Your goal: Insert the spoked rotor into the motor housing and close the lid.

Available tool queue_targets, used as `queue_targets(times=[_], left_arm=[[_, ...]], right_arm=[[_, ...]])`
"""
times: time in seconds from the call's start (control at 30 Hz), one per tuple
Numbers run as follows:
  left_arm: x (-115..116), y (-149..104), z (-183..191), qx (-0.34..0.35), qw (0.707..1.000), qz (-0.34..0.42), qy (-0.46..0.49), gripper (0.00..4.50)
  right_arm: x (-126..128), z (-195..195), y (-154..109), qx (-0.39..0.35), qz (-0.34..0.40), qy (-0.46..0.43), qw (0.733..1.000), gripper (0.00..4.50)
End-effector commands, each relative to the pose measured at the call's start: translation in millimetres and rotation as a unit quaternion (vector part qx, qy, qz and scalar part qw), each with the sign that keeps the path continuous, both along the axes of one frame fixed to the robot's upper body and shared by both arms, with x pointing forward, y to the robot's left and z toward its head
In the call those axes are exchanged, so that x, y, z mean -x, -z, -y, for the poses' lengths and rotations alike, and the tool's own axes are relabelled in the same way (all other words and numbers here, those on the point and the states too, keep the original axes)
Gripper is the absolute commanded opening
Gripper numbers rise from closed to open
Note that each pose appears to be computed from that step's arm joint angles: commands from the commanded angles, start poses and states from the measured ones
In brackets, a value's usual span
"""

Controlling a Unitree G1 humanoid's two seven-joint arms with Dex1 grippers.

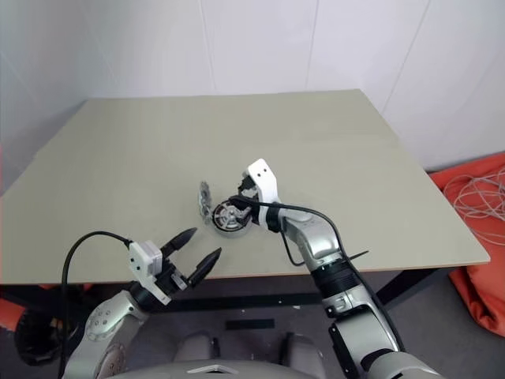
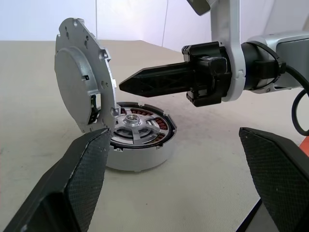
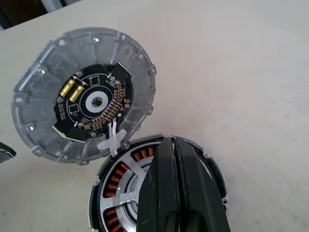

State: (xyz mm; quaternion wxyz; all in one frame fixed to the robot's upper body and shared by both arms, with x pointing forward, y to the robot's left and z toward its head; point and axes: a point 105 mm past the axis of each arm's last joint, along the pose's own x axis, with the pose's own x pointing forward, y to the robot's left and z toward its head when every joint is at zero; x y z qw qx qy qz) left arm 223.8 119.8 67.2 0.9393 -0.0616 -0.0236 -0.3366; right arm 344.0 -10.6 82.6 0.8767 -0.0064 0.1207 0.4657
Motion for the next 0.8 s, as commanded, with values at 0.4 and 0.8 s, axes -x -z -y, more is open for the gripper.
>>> queue_targets(times=[0.4, 0.8], left_arm=[[-4.1, -17.9, 2.6, 0.010, 1.000, 0.024, 0.002, 4.50], [-4.7, -10.2, 0.4, 0.010, 1.000, 0.019, 0.004, 4.50]], right_arm=[[9.3, 2.3, 19.5, 0.066, -0.008, -0.047, 0.997, 0.02], [6.4, 7.3, 0.5, 0.082, 0.024, -0.066, 0.994, 0.02]])
